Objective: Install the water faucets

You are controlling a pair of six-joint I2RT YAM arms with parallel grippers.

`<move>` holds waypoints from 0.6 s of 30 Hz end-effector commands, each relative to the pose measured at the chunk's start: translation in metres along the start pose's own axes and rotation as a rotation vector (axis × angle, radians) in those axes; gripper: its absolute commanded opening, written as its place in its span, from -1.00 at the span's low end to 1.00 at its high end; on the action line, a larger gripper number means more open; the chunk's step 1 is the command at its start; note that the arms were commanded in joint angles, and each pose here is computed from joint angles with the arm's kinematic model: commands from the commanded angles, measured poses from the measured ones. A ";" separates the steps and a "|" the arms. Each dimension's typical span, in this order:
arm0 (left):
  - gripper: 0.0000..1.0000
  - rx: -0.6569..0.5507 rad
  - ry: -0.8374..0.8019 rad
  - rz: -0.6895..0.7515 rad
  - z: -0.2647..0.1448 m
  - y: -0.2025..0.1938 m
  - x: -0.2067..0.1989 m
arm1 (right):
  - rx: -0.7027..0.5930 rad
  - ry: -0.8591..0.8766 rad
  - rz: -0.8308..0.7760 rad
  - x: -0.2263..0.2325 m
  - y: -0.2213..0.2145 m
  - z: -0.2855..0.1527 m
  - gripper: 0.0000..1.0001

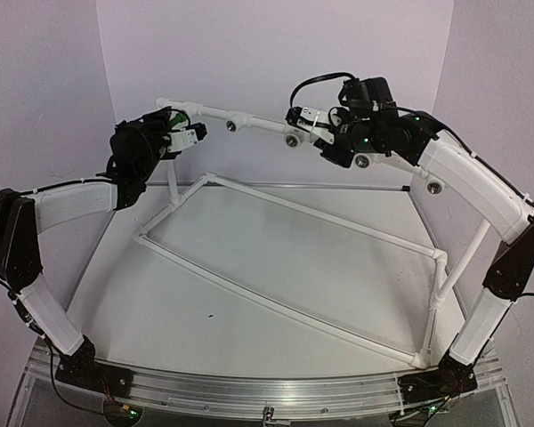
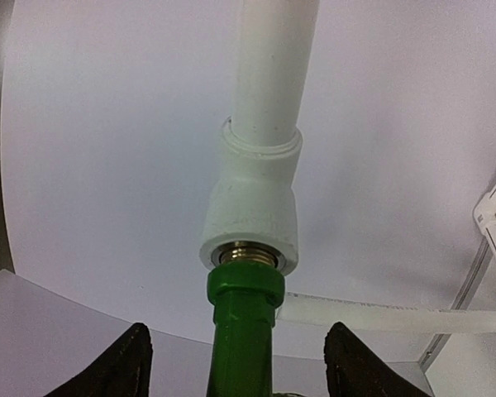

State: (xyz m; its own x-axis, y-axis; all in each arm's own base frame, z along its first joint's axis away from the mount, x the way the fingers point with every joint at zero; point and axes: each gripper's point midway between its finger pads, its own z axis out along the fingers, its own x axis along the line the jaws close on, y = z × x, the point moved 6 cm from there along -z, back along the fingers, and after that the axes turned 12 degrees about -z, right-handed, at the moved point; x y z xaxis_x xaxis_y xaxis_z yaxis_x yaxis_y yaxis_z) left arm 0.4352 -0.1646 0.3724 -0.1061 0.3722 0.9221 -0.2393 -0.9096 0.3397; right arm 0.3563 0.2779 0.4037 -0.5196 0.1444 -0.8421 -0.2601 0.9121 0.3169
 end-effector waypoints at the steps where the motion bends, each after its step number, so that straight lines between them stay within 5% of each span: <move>1: 0.58 -0.015 0.016 -0.011 -0.002 0.002 0.001 | -0.113 0.174 -0.052 0.031 0.023 -0.025 -1.00; 5: 0.98 -0.034 -0.004 -0.035 -0.011 0.004 0.003 | -0.110 0.171 -0.052 0.030 0.023 -0.024 -1.00; 18: 0.99 -0.101 -0.081 -0.131 -0.061 0.033 0.019 | -0.103 0.171 -0.026 0.029 0.025 -0.018 -1.00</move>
State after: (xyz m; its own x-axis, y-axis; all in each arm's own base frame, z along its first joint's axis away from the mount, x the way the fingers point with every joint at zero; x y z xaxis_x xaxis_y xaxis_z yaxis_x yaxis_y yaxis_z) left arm 0.3958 -0.1752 0.3546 0.0321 0.3990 0.9164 -0.2901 -0.8737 0.3906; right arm 0.3486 0.2855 0.4038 -0.5381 0.1280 -0.8331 -0.2902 0.8998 0.3257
